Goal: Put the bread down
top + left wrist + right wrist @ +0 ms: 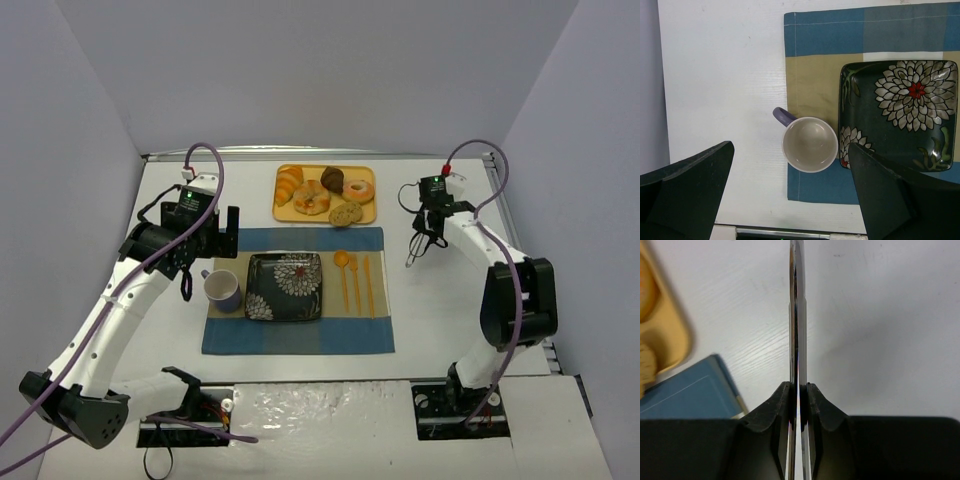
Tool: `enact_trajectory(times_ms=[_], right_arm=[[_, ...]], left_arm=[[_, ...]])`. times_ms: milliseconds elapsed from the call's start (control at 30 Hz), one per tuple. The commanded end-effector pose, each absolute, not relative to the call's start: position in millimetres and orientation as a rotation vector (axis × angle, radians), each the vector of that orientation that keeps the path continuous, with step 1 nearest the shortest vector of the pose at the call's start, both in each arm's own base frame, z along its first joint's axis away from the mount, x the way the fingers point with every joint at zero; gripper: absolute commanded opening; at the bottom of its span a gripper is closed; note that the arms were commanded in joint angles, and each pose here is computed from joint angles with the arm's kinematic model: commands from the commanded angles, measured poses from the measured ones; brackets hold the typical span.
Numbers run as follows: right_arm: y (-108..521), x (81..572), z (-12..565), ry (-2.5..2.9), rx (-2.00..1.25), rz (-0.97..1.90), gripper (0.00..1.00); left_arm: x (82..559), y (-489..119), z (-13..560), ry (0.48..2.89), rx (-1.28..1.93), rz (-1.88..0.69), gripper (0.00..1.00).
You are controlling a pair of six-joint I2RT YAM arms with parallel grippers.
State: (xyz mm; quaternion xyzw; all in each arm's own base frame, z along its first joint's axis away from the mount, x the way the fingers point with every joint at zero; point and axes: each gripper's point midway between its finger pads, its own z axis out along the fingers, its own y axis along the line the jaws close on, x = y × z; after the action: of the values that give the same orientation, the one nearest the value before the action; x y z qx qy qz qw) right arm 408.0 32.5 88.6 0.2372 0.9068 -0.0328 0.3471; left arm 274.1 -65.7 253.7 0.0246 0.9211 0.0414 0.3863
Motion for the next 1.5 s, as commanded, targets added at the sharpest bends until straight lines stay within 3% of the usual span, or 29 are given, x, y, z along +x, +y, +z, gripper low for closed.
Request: enact_trajectory(times_ms=[0, 133, 367, 467, 767, 933, 1467], right_arm=[[47.3, 406.4, 176.2, 2.216, 0.544, -0.013, 0.02], [59.8, 397.5, 209.6, 2.183, 0.505, 0.022, 0.11], [73.3, 386.9, 248.3, 2.129, 0.462, 0.073, 0.43], [74.6, 384.2, 261.0, 2.107, 0.46, 0.086, 0.47], [89.7, 379.3, 284.9, 2.084, 0.419, 0.141, 0.55], [106.4, 381.2, 286.9, 2.101, 0.369, 0.187, 0.55], [222.5, 444.2, 261.1, 2.234, 0.108, 0.409, 0.54]], left_arm=[[280.6, -63.5, 278.3, 2.266, 0.021, 0.091, 0.97], [279.9, -63.1, 276.7, 2.265, 0.013, 0.086, 0.97], [281.4, -65.8, 276.5, 2.263, 0.011, 0.073, 0.97], [281.7, -65.8, 277.8, 2.261, 0.013, 0.073, 0.97], [279.7, -64.4, 276.8, 2.264, 0.013, 0.079, 0.97], [280.1, -65.0, 277.6, 2.26, 0.006, 0.072, 0.97], [282.1, -65.7, 279.0, 2.261, -0.011, 0.071, 0.97]])
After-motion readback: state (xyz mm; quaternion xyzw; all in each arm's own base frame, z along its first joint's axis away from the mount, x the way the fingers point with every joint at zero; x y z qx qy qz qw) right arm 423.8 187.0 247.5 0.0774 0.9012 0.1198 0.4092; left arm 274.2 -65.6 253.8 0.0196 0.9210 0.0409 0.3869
